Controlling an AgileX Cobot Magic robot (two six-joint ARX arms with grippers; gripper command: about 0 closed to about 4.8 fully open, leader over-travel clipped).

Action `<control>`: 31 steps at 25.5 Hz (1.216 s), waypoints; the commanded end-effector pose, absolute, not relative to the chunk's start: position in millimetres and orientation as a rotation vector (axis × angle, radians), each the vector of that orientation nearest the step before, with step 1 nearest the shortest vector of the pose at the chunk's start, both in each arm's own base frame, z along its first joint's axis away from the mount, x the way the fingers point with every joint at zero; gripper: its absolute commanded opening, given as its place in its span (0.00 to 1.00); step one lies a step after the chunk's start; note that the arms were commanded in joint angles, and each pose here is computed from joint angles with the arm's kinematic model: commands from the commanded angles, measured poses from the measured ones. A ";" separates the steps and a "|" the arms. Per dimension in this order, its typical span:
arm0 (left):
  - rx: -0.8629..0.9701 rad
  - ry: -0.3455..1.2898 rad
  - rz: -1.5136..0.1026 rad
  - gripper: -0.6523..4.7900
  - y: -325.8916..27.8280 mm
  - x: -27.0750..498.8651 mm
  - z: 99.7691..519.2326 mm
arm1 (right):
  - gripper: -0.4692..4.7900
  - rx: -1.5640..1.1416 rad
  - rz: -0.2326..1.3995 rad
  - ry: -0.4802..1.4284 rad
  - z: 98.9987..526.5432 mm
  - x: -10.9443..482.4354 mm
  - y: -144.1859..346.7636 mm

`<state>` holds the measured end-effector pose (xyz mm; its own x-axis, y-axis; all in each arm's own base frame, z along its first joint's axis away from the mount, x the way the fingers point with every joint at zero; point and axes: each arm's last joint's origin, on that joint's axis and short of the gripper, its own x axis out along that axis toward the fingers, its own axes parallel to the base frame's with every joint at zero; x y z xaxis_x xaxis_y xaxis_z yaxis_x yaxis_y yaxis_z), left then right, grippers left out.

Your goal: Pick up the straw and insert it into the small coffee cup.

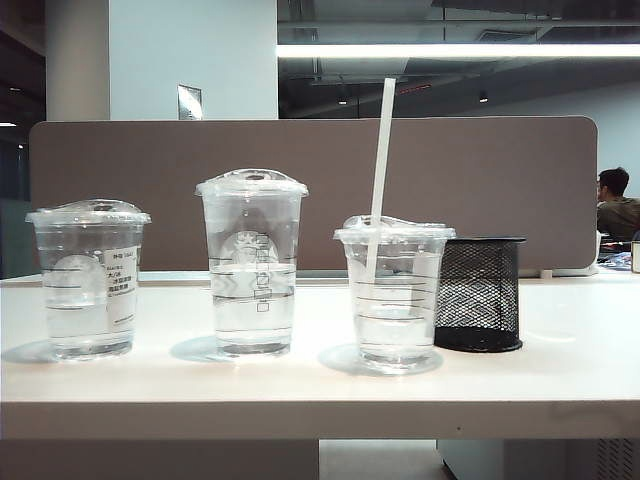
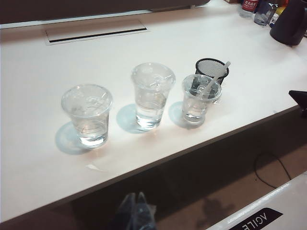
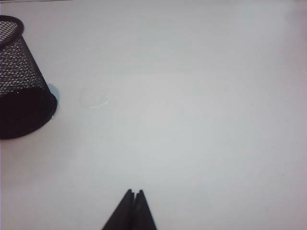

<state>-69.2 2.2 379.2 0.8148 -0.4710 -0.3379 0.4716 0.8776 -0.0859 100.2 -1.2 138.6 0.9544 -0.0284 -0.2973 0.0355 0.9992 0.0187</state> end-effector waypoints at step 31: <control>0.100 -0.100 -0.443 0.11 -14.5 37.5 286.7 | 0.08 0.028 -0.032 0.160 148.5 96.4 -1.3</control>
